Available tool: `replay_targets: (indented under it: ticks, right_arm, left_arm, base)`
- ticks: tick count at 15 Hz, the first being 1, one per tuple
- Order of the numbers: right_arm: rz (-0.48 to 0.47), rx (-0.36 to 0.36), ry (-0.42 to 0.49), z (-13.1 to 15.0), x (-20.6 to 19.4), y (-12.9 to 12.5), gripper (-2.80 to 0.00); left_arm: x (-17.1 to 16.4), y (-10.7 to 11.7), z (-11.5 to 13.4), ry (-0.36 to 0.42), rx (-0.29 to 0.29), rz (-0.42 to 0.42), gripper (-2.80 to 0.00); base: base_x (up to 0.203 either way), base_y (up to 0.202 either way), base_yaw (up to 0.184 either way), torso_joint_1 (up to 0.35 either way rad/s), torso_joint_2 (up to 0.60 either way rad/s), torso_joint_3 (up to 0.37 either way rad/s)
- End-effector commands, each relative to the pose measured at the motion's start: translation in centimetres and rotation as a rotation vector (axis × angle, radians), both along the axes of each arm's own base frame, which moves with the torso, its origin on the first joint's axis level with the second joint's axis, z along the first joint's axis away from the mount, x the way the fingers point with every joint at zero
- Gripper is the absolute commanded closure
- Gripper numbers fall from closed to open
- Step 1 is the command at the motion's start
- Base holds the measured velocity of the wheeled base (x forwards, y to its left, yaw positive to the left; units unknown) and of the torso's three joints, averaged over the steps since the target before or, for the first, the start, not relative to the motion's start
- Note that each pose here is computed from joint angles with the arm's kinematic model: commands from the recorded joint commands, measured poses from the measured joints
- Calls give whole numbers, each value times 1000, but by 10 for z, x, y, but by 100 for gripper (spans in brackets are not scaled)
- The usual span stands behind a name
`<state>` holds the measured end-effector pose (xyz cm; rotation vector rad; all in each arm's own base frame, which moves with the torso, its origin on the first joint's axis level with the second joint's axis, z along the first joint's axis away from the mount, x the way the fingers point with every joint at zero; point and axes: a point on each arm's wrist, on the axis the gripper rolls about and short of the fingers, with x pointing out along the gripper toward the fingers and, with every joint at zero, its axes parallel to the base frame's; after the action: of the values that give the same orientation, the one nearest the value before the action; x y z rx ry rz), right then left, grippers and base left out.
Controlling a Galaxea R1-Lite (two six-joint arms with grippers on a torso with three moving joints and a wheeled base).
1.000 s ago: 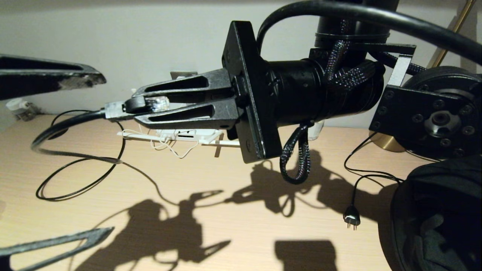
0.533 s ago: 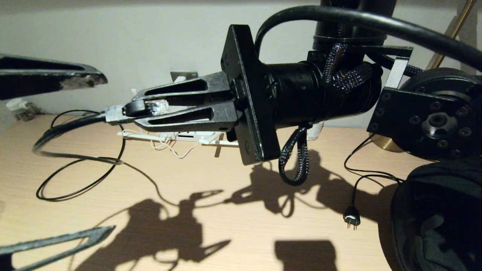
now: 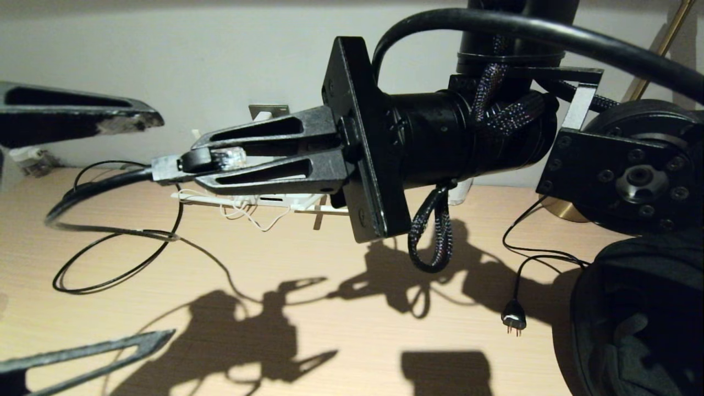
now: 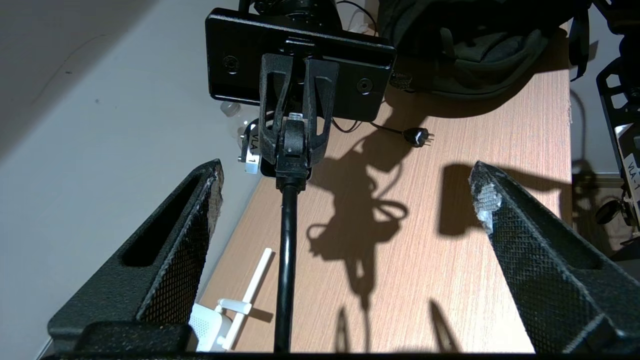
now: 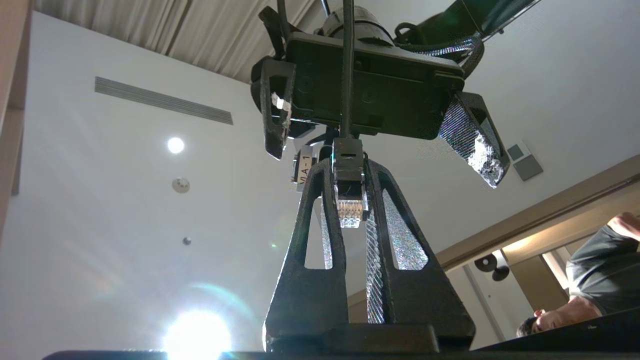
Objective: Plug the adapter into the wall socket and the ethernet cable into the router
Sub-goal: Hand it to the other hand
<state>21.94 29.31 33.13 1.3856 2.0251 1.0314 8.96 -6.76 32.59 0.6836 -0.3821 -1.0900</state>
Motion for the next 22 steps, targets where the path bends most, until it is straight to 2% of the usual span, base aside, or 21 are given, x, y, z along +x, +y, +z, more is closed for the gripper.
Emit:
replay_targets:
  ticks: [1,20,21,22]
  right_arm:
    - [7,-5,12,-1,0,0,0]
    - [15,-10,15,-3,1,4,0]
    - [15,-10,15,-3,1,4,0]
    - [15,-10,15,-3,1,4,0]
  left_arm:
    - [1,-1,0,0,4,-4,-280]
    - [3,-2,-3,10,10,-4,-280]
    - [3,-2,-3,9,9,-4,0]
    - [3,-2,-2,7,8,-4,0]
  base:
    - [0,0,0,0,0,0]
    - [0,0,0,0,0,0]
    - [0,0,0,0,0,0]
    - [0,0,0,0,0,0]
